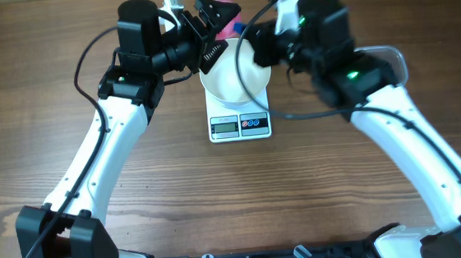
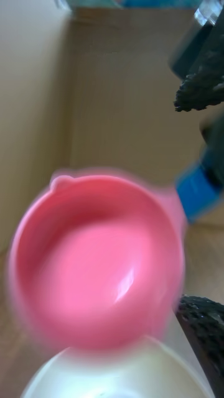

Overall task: Scoop item into bowl and weigh 150g on scale
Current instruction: 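Move the scoop with the right gripper into the black bean tub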

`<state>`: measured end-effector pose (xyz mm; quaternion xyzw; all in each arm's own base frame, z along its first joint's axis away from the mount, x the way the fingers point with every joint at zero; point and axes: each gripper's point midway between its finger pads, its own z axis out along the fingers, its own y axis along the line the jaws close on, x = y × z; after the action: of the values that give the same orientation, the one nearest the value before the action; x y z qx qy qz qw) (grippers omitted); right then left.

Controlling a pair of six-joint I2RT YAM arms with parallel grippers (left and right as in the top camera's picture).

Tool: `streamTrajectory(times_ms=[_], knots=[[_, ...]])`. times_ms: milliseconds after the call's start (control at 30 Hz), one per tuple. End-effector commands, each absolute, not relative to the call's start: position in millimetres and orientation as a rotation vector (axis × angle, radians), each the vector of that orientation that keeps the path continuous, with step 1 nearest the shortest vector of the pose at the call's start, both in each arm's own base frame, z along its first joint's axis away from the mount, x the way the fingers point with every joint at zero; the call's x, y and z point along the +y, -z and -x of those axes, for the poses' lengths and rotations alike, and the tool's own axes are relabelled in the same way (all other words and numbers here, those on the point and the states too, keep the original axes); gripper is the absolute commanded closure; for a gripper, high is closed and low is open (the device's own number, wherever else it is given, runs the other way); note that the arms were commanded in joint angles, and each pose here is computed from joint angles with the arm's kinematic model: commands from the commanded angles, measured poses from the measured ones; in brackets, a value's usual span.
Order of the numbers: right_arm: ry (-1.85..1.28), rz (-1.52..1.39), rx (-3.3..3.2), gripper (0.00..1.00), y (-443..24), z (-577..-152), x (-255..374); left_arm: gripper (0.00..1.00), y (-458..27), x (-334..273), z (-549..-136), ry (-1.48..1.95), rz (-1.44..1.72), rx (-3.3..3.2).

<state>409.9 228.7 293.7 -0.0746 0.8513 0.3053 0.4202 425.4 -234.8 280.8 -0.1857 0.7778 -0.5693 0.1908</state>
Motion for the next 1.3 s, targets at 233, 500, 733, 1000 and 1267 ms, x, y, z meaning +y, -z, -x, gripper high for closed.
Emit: streamTrajectory(times_ms=[233,500,733,1000,1267], knots=[[-0.370,-0.163,2.494,0.96,-283.8,-383.3,26.8,0.00,-273.5,-215.8,-425.4,1.293,0.050,2.157],[0.101,-0.381,2.831,0.96,-206.6,-347.0,-87.9,0.00,-270.1,-215.0,-425.6,1.230,-0.026,2.149],[0.177,-0.297,2.956,0.96,-144.6,-375.2,-103.8,0.00,-266.6,-215.1,-423.6,1.231,-0.018,2.168],[-0.186,-0.208,3.039,0.96,-101.1,-387.3,-66.0,0.00,-265.3,-213.2,-425.4,1.215,-0.005,2.170],[-0.386,-0.177,2.933,0.96,-106.7,-409.2,-45.0,0.00,-262.9,-211.8,-425.8,1.198,-0.005,2.177]])
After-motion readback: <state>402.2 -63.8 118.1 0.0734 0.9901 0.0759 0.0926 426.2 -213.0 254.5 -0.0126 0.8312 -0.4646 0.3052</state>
